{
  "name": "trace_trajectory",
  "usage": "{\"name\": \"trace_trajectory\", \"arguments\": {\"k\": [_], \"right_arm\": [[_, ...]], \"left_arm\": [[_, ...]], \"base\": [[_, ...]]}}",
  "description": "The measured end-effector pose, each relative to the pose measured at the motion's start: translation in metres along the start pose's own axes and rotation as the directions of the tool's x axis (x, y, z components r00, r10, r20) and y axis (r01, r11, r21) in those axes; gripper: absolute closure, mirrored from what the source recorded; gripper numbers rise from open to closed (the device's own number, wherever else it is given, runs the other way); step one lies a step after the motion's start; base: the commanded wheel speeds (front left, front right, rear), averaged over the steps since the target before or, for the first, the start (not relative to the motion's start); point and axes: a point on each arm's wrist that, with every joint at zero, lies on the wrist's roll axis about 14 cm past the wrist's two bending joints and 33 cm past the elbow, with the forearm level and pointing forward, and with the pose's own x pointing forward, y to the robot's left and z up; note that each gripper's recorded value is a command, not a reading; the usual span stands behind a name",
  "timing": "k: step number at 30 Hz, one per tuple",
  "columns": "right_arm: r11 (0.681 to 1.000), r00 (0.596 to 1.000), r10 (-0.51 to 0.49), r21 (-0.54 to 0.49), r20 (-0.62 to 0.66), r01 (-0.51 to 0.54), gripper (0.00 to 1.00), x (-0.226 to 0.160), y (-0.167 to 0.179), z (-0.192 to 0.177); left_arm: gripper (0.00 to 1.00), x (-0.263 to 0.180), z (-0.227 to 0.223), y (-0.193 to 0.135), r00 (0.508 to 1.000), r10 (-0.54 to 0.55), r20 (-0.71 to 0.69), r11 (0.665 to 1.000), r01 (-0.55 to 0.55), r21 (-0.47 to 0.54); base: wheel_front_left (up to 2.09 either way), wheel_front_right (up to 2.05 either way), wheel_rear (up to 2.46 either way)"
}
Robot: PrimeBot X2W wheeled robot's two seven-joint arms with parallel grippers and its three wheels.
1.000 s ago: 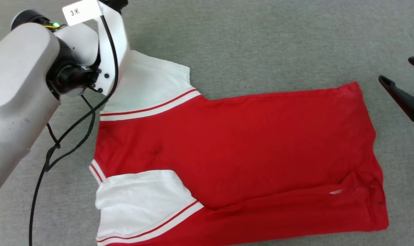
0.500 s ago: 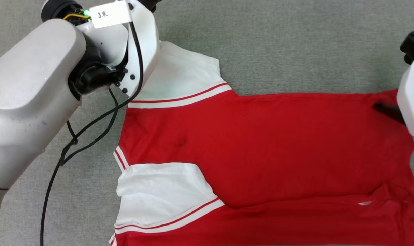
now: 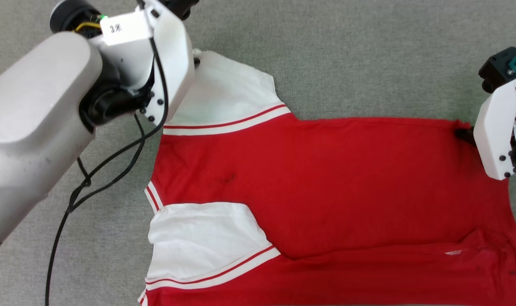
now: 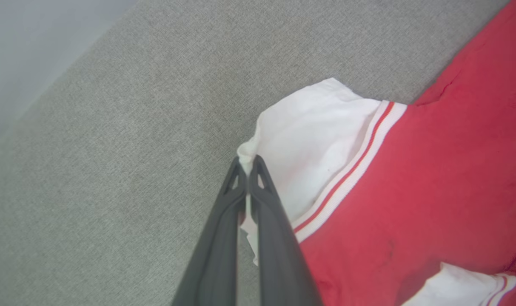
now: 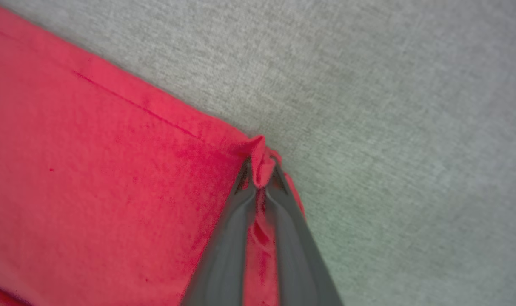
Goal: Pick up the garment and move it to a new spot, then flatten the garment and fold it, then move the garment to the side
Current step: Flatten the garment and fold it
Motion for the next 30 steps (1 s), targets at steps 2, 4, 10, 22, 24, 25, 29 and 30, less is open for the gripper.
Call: {"name": "trace_trajectory", "arguments": {"k": [2, 4, 10, 22, 24, 25, 29, 30], "right_arm": [[1.0, 0.999, 0.003, 0.007, 0.044, -0.003, 1.0, -0.006, 0.002, 0.005], [1.0, 0.995, -0.008, 0.005, 0.102, 0.007, 1.0, -0.016, 0.001, 0.012], [1.0, 0.973, -0.02, 0.003, 0.229, 0.02, 1.0, -0.051, 0.004, 0.015], [1.0, 0.933, 0.016, -0.028, 0.359, -0.006, 1.0, -0.102, 0.038, -0.027], [1.0, 0.93, 0.022, -0.019, 0.366, -0.016, 1.0, -0.106, 0.042, -0.039], [1.0, 0.93, 0.023, -0.015, 0.366, -0.019, 1.0, -0.107, 0.044, -0.045], [0.999, 0.941, 0.037, 0.013, 0.337, -0.044, 1.0, -0.1, 0.053, -0.075], [0.998, 0.946, 0.043, 0.021, 0.321, -0.052, 1.0, -0.097, 0.055, -0.083]], "left_arm": [[1.0, -0.005, -0.001, -0.003, 1.0, -0.004, 0.019, 1.0, 0.004, -0.004], [1.0, -0.012, -0.001, -0.008, 0.999, -0.008, 0.04, 1.0, 0.008, -0.001], [1.0, -0.045, -0.002, -0.019, 0.994, 0.004, 0.11, 1.0, -0.004, 0.0], [1.0, -0.11, -0.044, -0.07, 0.985, -0.002, 0.171, 1.0, 0.002, 0.0], [1.0, -0.115, -0.061, -0.082, 0.987, -0.011, 0.162, 0.999, 0.016, -0.029], [1.0, -0.116, -0.07, -0.088, 0.988, -0.016, 0.154, 0.999, 0.024, -0.045], [1.0, -0.116, -0.113, -0.104, 0.994, -0.025, 0.105, 0.991, 0.039, -0.13], [1.0, -0.114, -0.124, -0.107, 0.995, -0.03, 0.091, 0.987, 0.043, -0.155]], "base": [[0.0, 0.0, 0.0], [0.0, 0.0, 0.0], [0.0, 0.0, 0.0], [0.0, 0.0, 0.0], [0.0, 0.0, 0.0], [0.0, 0.0, 0.0], [0.0, 0.0, 0.0], [0.0, 0.0, 0.0]]}}
